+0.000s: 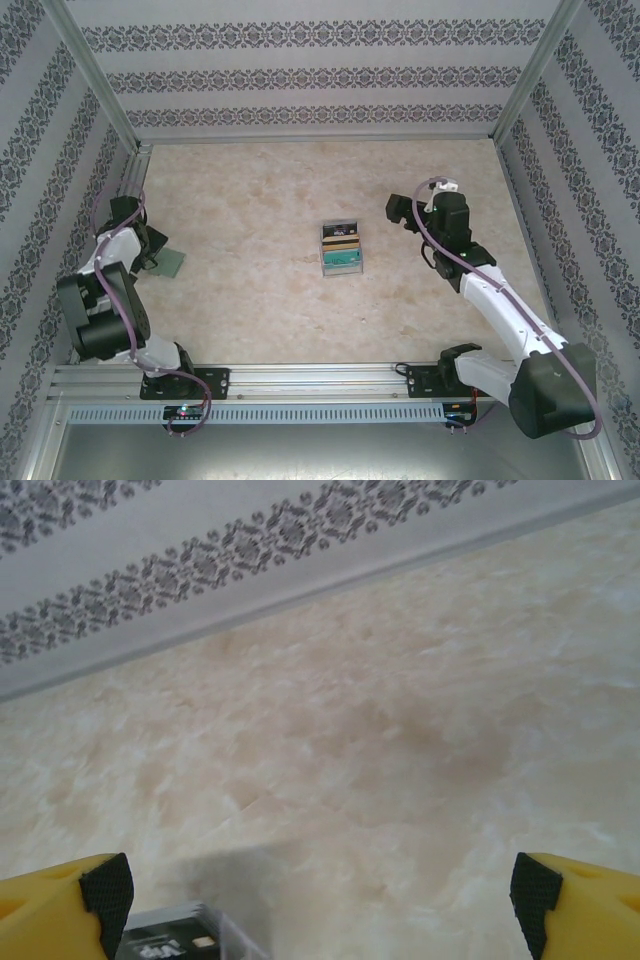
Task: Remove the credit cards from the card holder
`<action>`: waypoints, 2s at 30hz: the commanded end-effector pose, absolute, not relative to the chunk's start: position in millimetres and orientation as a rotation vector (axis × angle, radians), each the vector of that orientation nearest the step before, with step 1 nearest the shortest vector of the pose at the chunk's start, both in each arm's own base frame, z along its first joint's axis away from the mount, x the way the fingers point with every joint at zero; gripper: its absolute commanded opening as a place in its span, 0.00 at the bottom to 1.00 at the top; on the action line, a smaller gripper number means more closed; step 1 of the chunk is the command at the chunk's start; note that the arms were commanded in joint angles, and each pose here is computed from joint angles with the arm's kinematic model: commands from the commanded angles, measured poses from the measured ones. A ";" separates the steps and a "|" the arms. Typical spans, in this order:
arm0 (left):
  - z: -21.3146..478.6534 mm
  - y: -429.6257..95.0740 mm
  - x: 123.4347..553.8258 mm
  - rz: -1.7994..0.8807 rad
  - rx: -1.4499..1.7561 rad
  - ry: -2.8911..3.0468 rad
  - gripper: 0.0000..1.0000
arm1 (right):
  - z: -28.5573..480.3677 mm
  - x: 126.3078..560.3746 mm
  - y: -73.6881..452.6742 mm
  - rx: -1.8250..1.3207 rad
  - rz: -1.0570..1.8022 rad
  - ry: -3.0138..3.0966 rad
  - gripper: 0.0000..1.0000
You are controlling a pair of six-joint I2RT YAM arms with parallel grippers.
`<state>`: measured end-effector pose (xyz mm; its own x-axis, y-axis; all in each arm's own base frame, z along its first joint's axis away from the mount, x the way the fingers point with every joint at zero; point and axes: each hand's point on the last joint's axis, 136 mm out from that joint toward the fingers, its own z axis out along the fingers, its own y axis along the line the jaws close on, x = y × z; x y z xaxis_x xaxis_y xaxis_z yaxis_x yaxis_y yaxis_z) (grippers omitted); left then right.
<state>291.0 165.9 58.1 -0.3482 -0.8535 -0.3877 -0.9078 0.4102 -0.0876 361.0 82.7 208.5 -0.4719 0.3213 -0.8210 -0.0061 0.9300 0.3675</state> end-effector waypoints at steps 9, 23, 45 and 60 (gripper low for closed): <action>23.0 159.0 346.0 -0.090 -1.388 2.413 0.99 | 219.0 349.6 102.6 0.140 0.351 2.040 0.98; 17.3 29.8 380.5 -0.358 -0.933 2.597 0.95 | 216.1 342.9 109.0 0.116 0.363 2.056 0.98; 22.6 -186.7 313.3 -0.642 -0.547 2.708 0.94 | 203.0 330.7 121.3 0.096 0.399 2.095 0.98; 66.6 -197.0 322.8 -0.574 -0.338 2.701 0.91 | 183.7 293.9 170.1 0.004 0.453 2.211 0.98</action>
<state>313.1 -195.0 56.3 -0.8841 -0.3661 -0.2905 -0.2180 0.8729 -0.4364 304.7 163.6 186.7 -0.6143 0.1444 -0.7757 -0.1792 0.9319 0.3154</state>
